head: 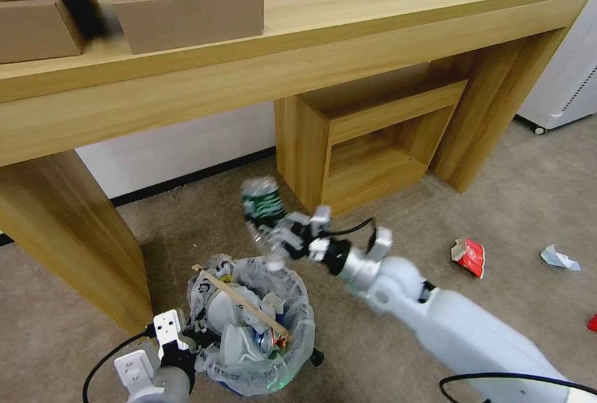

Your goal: Pick up the trash bin and place the garbage on the floor into it.

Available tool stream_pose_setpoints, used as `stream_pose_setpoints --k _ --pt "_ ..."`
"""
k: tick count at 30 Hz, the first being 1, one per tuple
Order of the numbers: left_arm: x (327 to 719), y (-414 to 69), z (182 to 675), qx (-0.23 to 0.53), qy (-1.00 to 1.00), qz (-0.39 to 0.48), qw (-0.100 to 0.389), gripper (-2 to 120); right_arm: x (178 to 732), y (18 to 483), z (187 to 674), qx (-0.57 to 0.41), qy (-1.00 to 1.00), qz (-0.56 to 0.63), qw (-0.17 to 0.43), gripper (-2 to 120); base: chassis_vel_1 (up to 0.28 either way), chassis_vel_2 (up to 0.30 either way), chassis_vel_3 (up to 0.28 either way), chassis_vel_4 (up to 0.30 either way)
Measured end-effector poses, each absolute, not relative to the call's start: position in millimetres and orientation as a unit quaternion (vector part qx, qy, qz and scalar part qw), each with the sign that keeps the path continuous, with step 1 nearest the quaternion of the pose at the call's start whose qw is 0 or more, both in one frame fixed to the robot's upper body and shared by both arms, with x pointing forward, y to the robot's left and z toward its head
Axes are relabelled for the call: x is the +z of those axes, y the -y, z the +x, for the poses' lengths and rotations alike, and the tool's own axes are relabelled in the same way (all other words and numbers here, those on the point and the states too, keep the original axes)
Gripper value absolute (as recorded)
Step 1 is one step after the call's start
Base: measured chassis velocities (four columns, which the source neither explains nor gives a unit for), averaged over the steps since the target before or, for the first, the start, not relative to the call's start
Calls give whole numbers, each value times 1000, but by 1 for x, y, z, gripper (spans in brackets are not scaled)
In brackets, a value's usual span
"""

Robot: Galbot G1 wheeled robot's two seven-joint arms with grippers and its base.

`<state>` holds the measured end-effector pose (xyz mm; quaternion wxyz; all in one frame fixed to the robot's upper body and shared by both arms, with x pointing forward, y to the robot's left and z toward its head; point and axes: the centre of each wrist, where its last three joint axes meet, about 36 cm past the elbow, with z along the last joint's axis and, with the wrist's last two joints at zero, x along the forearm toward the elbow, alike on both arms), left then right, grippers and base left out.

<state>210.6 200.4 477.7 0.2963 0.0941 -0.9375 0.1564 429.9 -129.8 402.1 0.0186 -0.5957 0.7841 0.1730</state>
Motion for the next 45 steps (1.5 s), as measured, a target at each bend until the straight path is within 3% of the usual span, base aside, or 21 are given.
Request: stream_pose_setpoints --k 8,17,24,26,28,35,36,40,45 --pt "474 -194 206 159 936 100 299 0 362 96 405 169 -781 -601 -12 18 0 0 0 0" --pt "471 -193 206 156 936 100 301 0 358 97 408 157 -785 -599 -2 18 0 0 0 0" --pt "469 -193 206 155 935 99 303 0 357 111 415 144 -774 -617 3 41 0 0 0 0" --pt "469 -193 206 155 935 98 303 0 357 112 415 144 -774 -617 2 42 0 0 0 0" --pt "469 -193 206 155 935 98 304 0 355 112 415 143 -774 -617 2 57 0 0 0 0" --pt "469 -193 204 153 935 99 304 0 358 107 422 135 -789 -600 4 79 0 0 0 0" --pt "470 -193 204 153 936 99 302 0 360 104 424 131 -793 -595 5 87 0 0 0 0" --pt "470 -193 204 154 936 100 302 0 363 101 427 128 -796 -591 5 98 0 0 0 0" --pt "470 -193 204 153 936 102 299 0 364 99 425 124 -793 -597 -1 100 0 0 0 0"
